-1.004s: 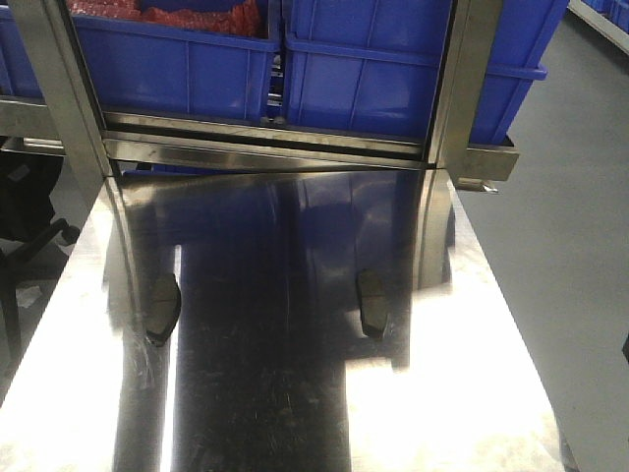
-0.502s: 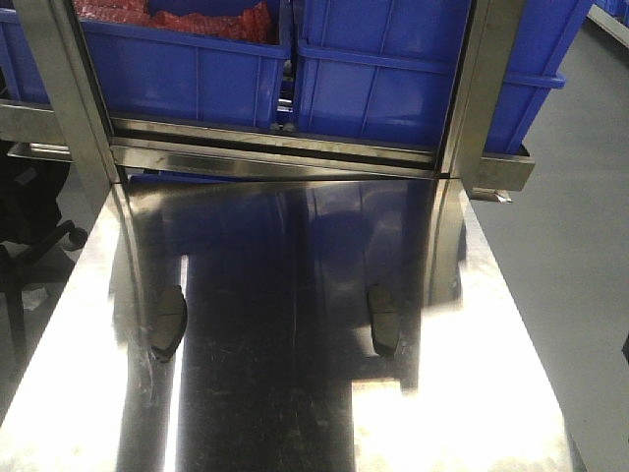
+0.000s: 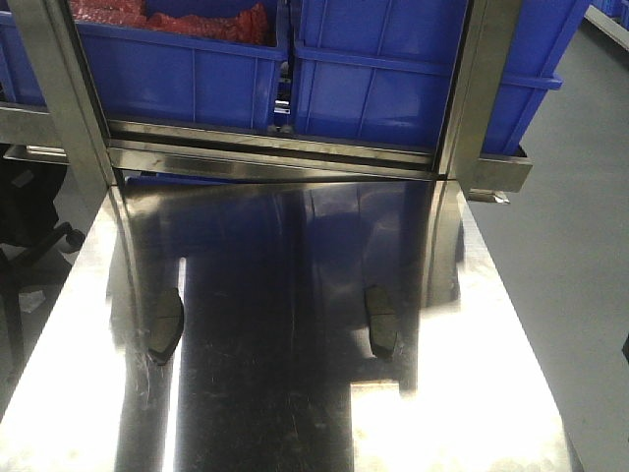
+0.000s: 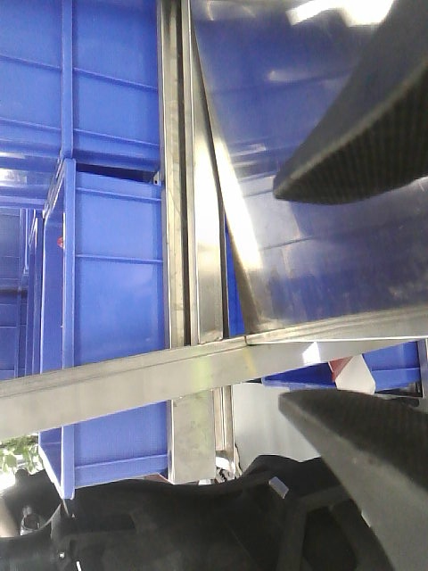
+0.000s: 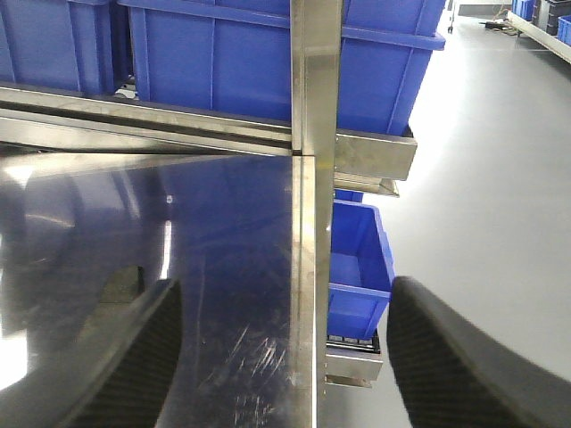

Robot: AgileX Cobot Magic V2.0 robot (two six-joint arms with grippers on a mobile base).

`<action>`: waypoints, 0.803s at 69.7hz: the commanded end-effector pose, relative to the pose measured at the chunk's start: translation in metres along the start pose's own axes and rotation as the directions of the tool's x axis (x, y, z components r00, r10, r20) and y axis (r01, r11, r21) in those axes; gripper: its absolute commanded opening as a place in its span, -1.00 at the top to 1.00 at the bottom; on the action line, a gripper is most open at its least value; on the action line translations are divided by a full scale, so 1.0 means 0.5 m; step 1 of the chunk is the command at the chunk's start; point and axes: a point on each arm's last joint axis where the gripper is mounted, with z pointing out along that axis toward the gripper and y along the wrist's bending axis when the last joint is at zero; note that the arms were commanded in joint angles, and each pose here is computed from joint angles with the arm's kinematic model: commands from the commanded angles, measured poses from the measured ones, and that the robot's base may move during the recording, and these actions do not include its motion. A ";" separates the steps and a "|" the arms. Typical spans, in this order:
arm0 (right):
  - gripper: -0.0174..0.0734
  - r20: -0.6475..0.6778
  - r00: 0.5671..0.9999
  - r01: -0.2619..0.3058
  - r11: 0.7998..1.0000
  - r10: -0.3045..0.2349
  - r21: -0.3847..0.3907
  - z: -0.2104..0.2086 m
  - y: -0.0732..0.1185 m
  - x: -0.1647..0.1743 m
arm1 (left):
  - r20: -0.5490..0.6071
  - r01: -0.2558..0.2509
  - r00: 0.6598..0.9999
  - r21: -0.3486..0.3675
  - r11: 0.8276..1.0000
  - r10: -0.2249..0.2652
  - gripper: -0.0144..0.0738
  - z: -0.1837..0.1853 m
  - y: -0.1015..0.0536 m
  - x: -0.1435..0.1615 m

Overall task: Move and align brake pads A on conveyor
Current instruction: 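Stop at the steel table facing the two dark brake pads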

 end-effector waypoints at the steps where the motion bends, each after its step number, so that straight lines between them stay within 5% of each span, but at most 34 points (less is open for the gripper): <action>1: -0.42 0.090 0.996 0.009 1.000 -0.010 0.008 -0.004 -0.001 -0.030 | 0.090 0.003 0.996 -0.007 1.000 -0.002 -0.34 0.000 0.002 -0.030; 56: -0.42 0.090 0.996 0.009 1.000 -0.010 0.008 -0.004 -0.001 -0.030 | 0.090 0.003 0.996 -0.007 1.000 -0.002 -0.34 0.000 0.002 -0.030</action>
